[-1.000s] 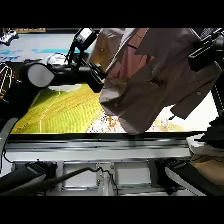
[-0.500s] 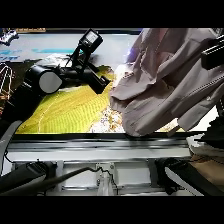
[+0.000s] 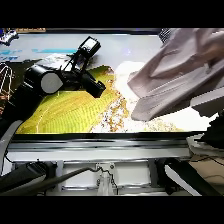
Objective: Fold the clothes and pants, and hang the long-sleeved shirts on hangers.
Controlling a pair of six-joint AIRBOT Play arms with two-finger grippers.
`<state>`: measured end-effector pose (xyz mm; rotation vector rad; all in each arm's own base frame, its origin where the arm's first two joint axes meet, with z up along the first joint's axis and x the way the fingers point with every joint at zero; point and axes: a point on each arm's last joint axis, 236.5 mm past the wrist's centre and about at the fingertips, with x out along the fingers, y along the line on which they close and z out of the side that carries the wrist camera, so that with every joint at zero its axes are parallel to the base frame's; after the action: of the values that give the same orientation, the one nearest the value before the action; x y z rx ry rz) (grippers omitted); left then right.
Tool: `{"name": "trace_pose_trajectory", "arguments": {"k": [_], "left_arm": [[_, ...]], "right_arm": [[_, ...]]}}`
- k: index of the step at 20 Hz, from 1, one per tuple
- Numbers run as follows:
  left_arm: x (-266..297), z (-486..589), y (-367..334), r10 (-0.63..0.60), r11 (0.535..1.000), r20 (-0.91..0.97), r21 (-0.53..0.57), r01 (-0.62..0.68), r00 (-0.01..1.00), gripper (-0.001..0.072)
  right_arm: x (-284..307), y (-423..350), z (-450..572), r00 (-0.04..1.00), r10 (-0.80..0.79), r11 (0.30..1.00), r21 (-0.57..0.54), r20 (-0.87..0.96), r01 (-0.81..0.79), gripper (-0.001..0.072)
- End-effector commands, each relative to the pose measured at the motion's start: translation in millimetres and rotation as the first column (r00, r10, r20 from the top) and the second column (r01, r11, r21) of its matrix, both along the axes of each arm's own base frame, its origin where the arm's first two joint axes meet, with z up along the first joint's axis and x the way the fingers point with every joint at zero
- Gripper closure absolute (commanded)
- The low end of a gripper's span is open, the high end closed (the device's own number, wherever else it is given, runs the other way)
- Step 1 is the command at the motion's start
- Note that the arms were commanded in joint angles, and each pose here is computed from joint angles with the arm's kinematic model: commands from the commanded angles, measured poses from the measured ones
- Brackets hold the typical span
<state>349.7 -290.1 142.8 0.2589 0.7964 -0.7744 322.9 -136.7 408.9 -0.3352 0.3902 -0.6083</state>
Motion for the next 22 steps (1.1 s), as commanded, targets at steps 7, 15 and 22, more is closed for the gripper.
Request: {"name": "trace_pose_trajectory", "arguments": {"k": [7,15,22], "left_arm": [[37,-1,0,0.107,0.992,0.132,-0.078,-0.098,0.985,0.0180],[23,-39,-2,0.112,0.991,0.037,-0.084,-0.108,0.993,0.0179],[26,-37,-3,0.115,0.990,0.048,-0.093,-0.110,0.992,0.0179]], "right_arm": [[-90,-100,91,0.866,-0.348,0.929,0.010,0.359,0.369,0.0683],[-156,-154,102,0.700,-0.545,0.814,0.089,0.461,0.574,0.0683],[-166,-181,86,0.649,-0.618,0.764,0.142,0.444,0.630,0.0683]]}}
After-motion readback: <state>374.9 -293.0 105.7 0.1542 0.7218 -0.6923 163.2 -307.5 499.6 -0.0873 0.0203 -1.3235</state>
